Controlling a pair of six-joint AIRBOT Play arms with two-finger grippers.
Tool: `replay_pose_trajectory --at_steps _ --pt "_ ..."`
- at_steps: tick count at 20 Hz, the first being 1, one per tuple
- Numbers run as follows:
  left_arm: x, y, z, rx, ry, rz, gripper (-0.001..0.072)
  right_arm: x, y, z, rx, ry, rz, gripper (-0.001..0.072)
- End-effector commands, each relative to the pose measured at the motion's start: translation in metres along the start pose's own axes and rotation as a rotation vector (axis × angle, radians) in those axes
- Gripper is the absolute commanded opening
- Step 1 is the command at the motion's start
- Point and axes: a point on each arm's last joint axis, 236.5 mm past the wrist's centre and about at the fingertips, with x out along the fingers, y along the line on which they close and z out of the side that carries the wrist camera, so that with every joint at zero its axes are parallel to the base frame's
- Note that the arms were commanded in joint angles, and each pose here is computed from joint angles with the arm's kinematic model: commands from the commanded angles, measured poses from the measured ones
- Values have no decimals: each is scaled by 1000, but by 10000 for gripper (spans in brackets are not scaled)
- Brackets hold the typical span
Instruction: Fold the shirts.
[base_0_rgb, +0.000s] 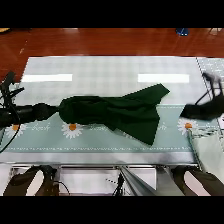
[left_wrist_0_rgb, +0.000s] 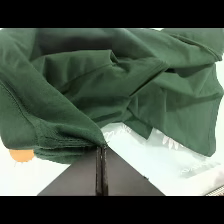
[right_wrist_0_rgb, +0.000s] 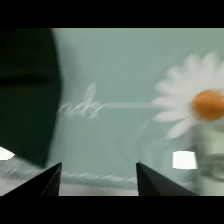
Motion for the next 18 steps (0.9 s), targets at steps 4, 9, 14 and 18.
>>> replay_pose_trajectory --at_steps 4,9,14,18 --pt "0 0 1 24 -4 1 18 71 44 -64 240 45 298 552" --pt "0 0 1 23 -4 1 18 94 59 -69 337 38 372 551" --pt "0 0 1 23 -5 1 18 118 78 -74 322 15 325 550" --pt "0 0 1 23 -4 1 18 140 82 -80 336 41 268 550"
